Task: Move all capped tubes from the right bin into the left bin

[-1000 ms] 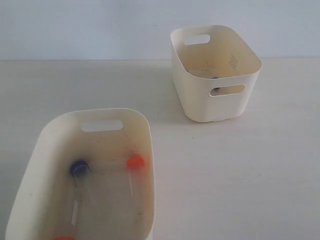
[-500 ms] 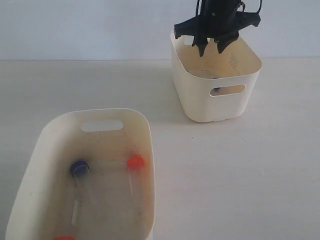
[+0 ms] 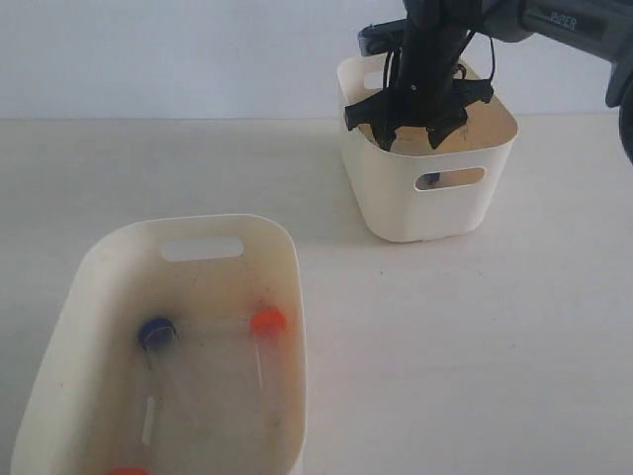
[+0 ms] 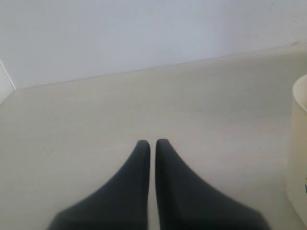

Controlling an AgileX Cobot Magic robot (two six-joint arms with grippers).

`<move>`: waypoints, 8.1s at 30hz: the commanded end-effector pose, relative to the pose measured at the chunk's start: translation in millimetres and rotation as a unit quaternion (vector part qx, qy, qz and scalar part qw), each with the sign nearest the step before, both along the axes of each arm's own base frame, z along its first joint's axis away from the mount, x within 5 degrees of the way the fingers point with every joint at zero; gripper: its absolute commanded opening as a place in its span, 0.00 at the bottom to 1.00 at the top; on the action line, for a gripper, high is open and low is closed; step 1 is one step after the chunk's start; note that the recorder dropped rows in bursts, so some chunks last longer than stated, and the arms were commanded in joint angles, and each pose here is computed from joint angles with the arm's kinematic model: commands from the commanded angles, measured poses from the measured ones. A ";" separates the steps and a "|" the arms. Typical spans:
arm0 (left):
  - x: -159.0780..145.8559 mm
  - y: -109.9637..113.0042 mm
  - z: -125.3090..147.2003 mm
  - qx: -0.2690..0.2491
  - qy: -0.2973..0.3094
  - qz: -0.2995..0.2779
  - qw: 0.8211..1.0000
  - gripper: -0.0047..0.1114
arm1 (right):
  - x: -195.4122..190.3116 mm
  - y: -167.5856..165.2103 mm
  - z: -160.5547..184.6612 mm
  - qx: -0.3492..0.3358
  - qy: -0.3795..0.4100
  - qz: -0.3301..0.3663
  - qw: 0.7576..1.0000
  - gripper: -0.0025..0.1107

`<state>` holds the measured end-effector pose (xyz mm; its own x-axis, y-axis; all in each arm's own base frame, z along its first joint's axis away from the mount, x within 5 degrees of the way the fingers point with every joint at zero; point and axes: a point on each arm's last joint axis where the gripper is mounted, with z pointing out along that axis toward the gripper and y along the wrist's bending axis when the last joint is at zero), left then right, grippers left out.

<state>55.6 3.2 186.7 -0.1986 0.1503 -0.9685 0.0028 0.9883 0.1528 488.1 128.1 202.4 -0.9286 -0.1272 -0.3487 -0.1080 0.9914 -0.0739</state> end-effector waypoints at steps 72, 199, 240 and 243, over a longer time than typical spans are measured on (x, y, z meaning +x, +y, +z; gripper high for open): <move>0.0 -0.2 2.8 -0.006 -0.011 0.000 1.000 0.08 | -17.3 -86.2 97.1 0.122 -0.038 0.077 0.989 0.49; 0.0 -0.2 2.8 -0.006 -0.011 0.000 1.000 0.08 | -71.2 -242.4 7.1 0.003 0.047 -0.200 0.979 0.53; 0.0 -0.2 2.8 -0.006 -0.011 0.000 1.000 0.08 | -37.8 -177.4 -1.0 0.521 -0.029 -0.310 0.794 0.02; 0.0 -0.2 2.8 -0.006 -0.011 0.000 1.000 0.08 | -43.4 -176.4 -15.9 0.530 -0.031 -0.327 0.782 0.02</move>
